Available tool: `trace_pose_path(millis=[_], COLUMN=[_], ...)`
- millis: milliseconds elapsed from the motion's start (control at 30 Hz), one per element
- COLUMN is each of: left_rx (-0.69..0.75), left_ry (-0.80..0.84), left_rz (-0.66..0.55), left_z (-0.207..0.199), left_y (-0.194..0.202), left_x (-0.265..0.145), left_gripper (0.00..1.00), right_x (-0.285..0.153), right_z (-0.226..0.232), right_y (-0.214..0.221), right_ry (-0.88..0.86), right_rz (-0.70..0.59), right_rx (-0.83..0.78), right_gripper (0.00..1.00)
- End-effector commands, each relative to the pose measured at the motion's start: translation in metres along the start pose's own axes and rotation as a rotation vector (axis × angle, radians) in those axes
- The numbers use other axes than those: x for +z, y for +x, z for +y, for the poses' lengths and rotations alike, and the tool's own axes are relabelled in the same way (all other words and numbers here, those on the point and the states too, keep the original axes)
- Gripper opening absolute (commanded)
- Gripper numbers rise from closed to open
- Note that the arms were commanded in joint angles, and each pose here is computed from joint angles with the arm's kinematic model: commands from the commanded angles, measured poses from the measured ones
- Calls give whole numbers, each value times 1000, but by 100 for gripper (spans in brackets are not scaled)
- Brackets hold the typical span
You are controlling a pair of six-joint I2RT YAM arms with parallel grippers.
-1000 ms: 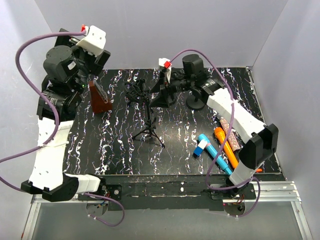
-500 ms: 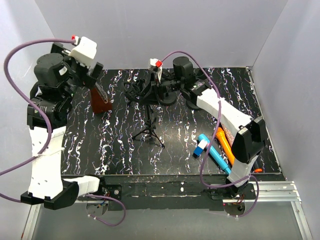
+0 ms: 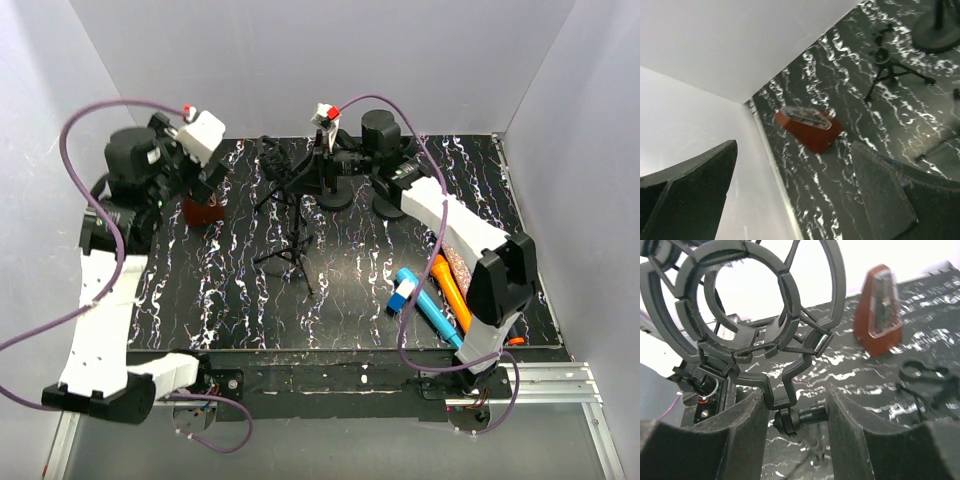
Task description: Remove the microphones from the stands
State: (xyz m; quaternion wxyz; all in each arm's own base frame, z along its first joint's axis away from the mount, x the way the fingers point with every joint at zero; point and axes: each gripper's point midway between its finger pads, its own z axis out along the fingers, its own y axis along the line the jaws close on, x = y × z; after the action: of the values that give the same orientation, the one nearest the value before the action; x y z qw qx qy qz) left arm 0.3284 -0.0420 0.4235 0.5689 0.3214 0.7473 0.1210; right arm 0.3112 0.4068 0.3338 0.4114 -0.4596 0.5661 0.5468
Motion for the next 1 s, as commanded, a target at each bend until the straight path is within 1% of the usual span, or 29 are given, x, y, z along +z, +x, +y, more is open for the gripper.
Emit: trace_pose_path(millis=[0, 67, 133, 200, 267, 333, 400, 500, 633, 767, 867, 967], left_rx=[11, 16, 13, -49, -174, -274, -336, -407, -401, -380, -340, -270], left_ry=[70, 150, 221, 312, 410, 523, 633, 732, 811, 876, 889, 883], left_rz=[-195, -217, -274, -302, -283, -259, -244, -208, -203, -231, -252, -289], left_z=[-32, -68, -91, -113, -134, -158, -180, -200, -214, -225, -228, -230], left_y=[-5, 23, 31, 34, 38, 43, 49, 56, 66, 71, 74, 72], left_x=[-11, -3, -1, 0, 3, 7, 11, 21, 37, 52, 64, 74], left_gripper=[97, 94, 89, 83, 76, 71, 68, 66, 66, 60, 56, 52], right_x=[-24, -30, -38, -46, -51, -53, -53, -47, -49, -53, -55, -55], right_z=[-4, -4, -8, -7, -5, -2, -1, 15, 31, 36, 45, 53], right_y=[-2, 2, 5, 7, 8, 10, 16, 22, 21, 24, 26, 29], right_ry=[231, 283, 358, 407, 425, 433, 425, 312, 234, 224, 185, 131], right_rz=[18, 42, 64, 80, 88, 98, 103, 121, 130, 138, 148, 167], right_rx=[109, 164, 223, 262, 274, 282, 291, 273, 221, 190, 174, 159], right_gripper=[1, 1, 1, 1, 1, 1, 1, 1, 1, 1, 1, 1])
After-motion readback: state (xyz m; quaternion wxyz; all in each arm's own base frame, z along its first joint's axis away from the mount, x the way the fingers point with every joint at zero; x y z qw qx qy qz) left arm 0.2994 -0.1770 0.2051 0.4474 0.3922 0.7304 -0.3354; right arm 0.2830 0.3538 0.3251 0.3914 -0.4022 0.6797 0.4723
